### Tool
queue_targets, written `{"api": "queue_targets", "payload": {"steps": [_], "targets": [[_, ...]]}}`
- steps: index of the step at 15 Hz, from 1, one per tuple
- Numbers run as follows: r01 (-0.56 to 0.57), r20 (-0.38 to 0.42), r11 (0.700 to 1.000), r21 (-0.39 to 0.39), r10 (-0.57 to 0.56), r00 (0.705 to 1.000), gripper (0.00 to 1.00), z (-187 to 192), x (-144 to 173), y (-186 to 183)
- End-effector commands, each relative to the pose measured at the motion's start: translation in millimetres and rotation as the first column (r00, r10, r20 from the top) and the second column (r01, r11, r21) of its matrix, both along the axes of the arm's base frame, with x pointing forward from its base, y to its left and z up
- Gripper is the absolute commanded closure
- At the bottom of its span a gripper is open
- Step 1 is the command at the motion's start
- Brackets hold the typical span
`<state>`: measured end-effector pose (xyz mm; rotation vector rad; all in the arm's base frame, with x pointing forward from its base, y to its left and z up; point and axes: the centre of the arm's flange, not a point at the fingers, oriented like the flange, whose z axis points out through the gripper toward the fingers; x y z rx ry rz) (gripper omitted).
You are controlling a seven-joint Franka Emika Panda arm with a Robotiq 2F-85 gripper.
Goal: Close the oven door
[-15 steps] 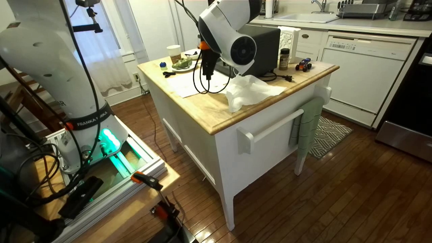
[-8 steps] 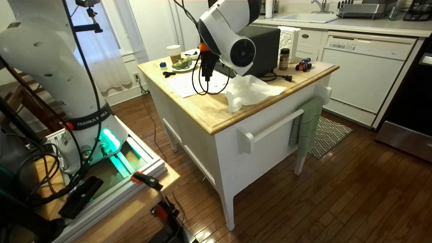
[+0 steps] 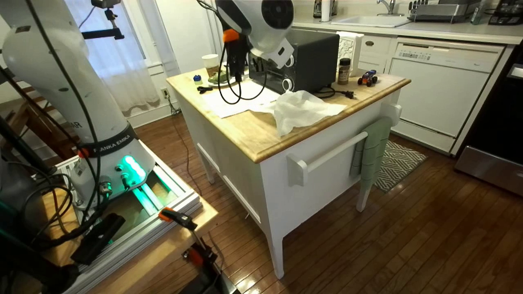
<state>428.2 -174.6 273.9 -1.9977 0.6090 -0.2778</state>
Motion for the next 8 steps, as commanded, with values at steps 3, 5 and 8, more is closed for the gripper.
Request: {"api": "queue_targets", "payload": {"steps": [3, 5, 8], "targets": [[0.029, -0.002, 0.946, -0.322, -0.031, 1.0, 0.26, 92.7, -34.1, 45.3], [0.034, -0.014, 0.901, -0.433, -0.044, 0.999, 0.12, 114.7, -40.6, 62.7], [0.019, -0.036, 0.81, -0.586, -0.049, 0.998, 0.0, 140.3, -46.9, 87.1]]}}
